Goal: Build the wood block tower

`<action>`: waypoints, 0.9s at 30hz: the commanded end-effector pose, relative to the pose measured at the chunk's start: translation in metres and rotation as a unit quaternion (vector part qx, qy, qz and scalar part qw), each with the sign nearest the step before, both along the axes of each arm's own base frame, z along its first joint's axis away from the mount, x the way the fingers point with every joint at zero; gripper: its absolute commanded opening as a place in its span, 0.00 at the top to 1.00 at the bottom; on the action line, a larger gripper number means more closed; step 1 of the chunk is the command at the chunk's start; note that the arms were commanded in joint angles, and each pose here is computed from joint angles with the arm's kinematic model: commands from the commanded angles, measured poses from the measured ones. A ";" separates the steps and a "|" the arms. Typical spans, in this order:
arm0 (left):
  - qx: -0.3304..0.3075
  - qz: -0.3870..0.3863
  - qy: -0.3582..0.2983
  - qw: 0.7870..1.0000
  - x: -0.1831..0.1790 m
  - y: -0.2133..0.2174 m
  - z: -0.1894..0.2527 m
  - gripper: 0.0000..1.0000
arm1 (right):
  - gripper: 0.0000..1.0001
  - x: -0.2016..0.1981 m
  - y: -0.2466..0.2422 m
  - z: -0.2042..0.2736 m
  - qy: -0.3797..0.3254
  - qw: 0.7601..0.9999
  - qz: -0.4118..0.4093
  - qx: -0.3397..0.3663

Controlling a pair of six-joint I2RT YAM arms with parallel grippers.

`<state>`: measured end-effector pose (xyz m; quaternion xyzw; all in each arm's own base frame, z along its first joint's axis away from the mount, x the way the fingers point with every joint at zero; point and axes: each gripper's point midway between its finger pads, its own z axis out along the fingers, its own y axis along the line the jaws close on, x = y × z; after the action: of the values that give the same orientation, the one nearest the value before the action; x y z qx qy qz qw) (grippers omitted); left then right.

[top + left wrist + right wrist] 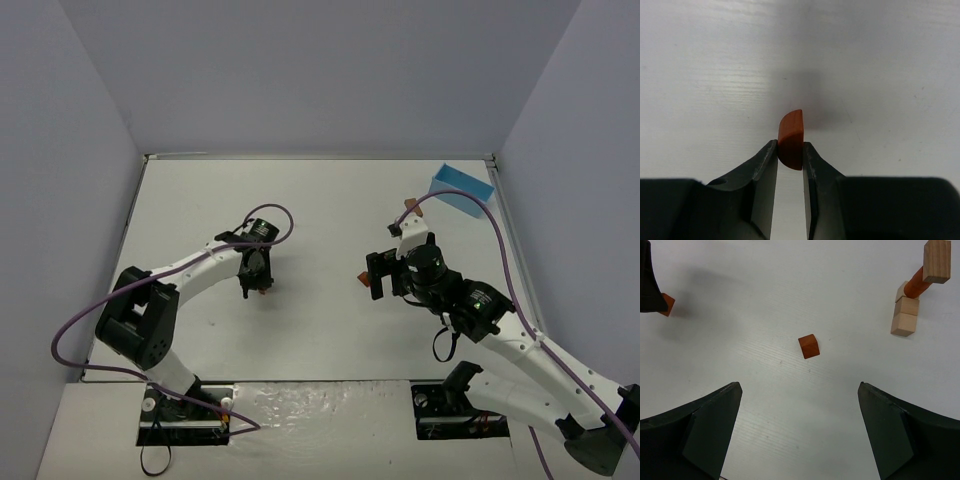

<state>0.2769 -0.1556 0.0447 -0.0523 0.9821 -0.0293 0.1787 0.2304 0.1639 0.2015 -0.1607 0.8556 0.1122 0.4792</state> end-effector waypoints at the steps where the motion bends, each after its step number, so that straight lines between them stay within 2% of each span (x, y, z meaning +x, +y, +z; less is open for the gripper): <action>1: 0.079 -0.010 -0.058 0.995 0.020 0.024 0.034 1.00 | 0.00 0.009 0.002 0.015 -0.020 1.000 -0.010 0.012; 4: 0.136 -0.016 -0.047 0.989 0.019 0.035 0.027 1.00 | 0.00 0.010 0.002 0.014 -0.019 1.000 -0.010 0.008; 12: 0.193 -0.046 0.001 0.980 0.014 0.023 -0.011 1.00 | 0.00 0.011 0.002 0.014 -0.019 1.000 -0.011 0.007; 20: 0.191 -0.079 0.025 0.978 0.005 -0.012 -0.033 1.00 | 0.00 0.007 -0.002 0.015 -0.021 0.999 -0.019 0.020; 24: 0.177 -0.087 0.031 0.980 -0.001 -0.027 -0.038 0.83 | 0.00 0.006 -0.003 0.016 -0.024 0.999 -0.022 0.024; 27: 0.165 -0.090 0.034 0.982 -0.004 -0.037 -0.039 0.78 | 0.00 0.006 -0.004 0.017 -0.025 0.999 -0.023 0.026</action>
<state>0.2921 -0.1501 0.0305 0.0798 0.9573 0.2035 0.1891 0.2297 0.1630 0.2048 -0.1562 0.8533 0.1155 0.4838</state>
